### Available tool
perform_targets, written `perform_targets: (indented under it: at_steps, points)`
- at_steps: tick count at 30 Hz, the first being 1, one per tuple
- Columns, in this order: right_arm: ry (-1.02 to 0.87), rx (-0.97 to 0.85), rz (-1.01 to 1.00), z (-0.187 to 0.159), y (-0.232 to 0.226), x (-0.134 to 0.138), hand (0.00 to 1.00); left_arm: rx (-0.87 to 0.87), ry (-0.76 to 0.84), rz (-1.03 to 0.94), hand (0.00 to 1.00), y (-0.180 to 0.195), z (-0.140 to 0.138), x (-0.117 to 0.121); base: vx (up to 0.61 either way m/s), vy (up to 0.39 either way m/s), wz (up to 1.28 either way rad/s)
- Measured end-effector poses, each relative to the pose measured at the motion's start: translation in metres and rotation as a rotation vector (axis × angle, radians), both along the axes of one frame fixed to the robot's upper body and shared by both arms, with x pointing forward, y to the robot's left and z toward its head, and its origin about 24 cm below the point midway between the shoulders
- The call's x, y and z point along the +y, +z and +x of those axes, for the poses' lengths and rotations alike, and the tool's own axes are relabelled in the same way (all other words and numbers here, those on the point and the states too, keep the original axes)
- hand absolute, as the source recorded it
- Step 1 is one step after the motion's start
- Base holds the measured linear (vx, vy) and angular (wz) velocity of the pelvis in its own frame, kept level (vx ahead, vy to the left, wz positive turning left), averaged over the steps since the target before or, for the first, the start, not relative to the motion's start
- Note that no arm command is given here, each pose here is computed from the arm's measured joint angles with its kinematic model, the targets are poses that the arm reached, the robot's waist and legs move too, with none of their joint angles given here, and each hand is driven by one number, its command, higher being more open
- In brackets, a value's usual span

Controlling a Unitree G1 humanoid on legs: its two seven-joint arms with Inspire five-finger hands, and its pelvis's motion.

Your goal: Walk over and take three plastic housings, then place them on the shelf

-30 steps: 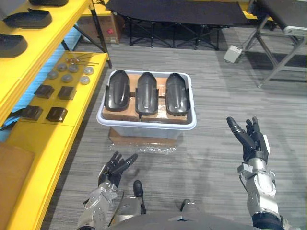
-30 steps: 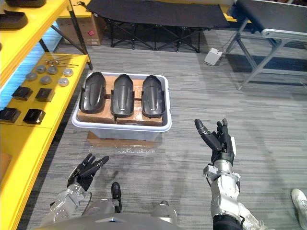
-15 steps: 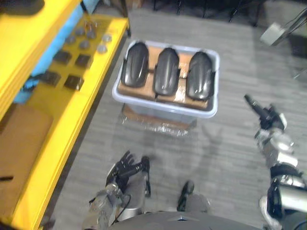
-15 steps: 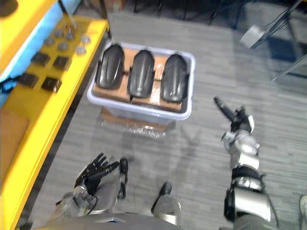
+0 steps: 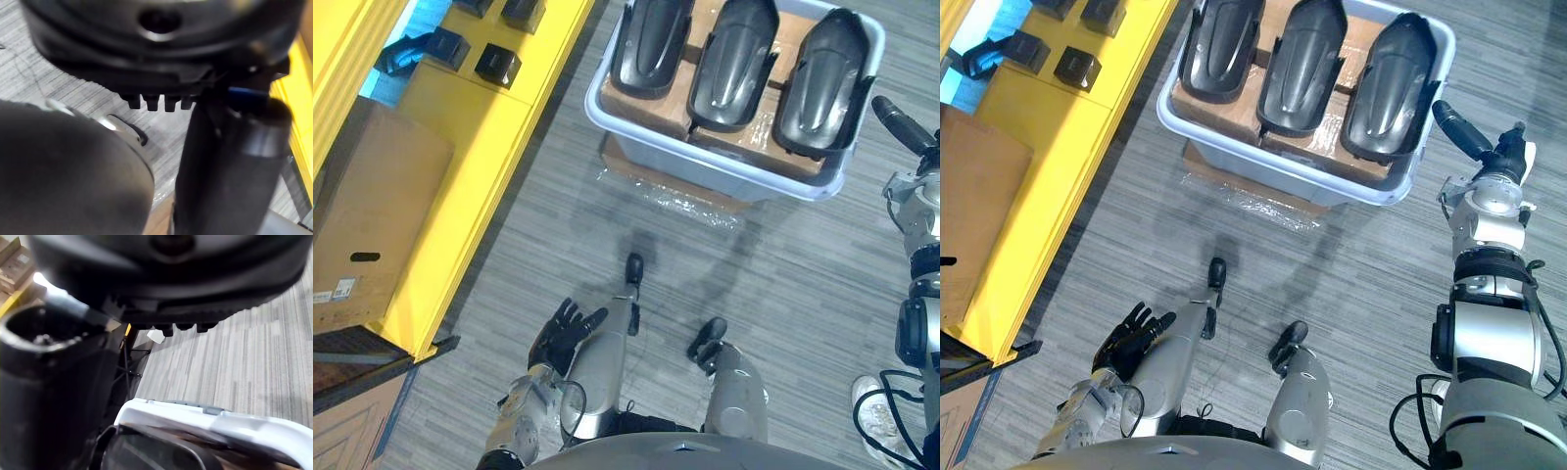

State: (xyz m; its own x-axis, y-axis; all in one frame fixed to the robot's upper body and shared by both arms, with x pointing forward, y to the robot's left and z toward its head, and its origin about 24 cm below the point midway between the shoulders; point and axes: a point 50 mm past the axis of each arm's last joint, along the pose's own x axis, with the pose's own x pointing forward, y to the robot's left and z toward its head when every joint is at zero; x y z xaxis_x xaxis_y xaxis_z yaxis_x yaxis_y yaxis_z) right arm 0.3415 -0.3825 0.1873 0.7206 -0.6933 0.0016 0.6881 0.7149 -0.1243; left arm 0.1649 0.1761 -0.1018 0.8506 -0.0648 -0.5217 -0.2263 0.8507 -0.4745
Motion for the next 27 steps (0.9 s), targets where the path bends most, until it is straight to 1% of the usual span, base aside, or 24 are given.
perform_targets:
  at_steps: [2, 6, 10, 15, 16, 21, 24, 27]
  points:
    - [-0.032, -0.006, -0.024, 0.000, 0.013, -0.002, 1.00, -0.014, -0.007, -0.022, 1.00, 0.002, 0.005, -0.008, -0.06, -0.018, 0.04]
    - [-0.062, -0.006, -0.067, 0.005, 0.032, 0.002, 1.00, -0.016, -0.013, -0.038, 1.00, 0.002, 0.008, -0.013, -0.04, -0.028, -0.05]
    - [-0.137, 0.018, -0.159, -0.003, 0.058, -0.009, 1.00, -0.032, -0.016, -0.066, 1.00, 0.004, 0.014, -0.022, -0.03, -0.049, -0.01]
    - [-0.160, 0.047, -0.162, -0.001, 0.066, -0.007, 1.00, -0.046, -0.009, -0.088, 1.00, 0.005, 0.019, -0.025, -0.03, -0.060, -0.01]
    - [-0.161, 0.059, -0.166, -0.001, 0.065, -0.006, 0.00, -0.049, -0.009, -0.091, 1.00, 0.006, 0.019, -0.025, -0.02, -0.059, 0.06]
    - [-0.142, 0.117, -0.171, -0.001, 0.062, -0.006, 0.00, -0.054, -0.005, -0.103, 1.00, 0.007, 0.021, -0.026, -0.03, -0.053, 0.03]
    - [-0.112, 0.188, -0.230, -0.003, 0.064, -0.010, 0.00, -0.056, 0.006, -0.118, 1.00, 0.008, 0.021, -0.026, -0.02, -0.021, 0.00]
    - [-0.069, 0.228, -0.305, 0.000, 0.067, -0.006, 0.00, -0.060, 0.006, -0.119, 1.00, 0.008, 0.022, -0.026, 0.00, 0.000, 0.00]
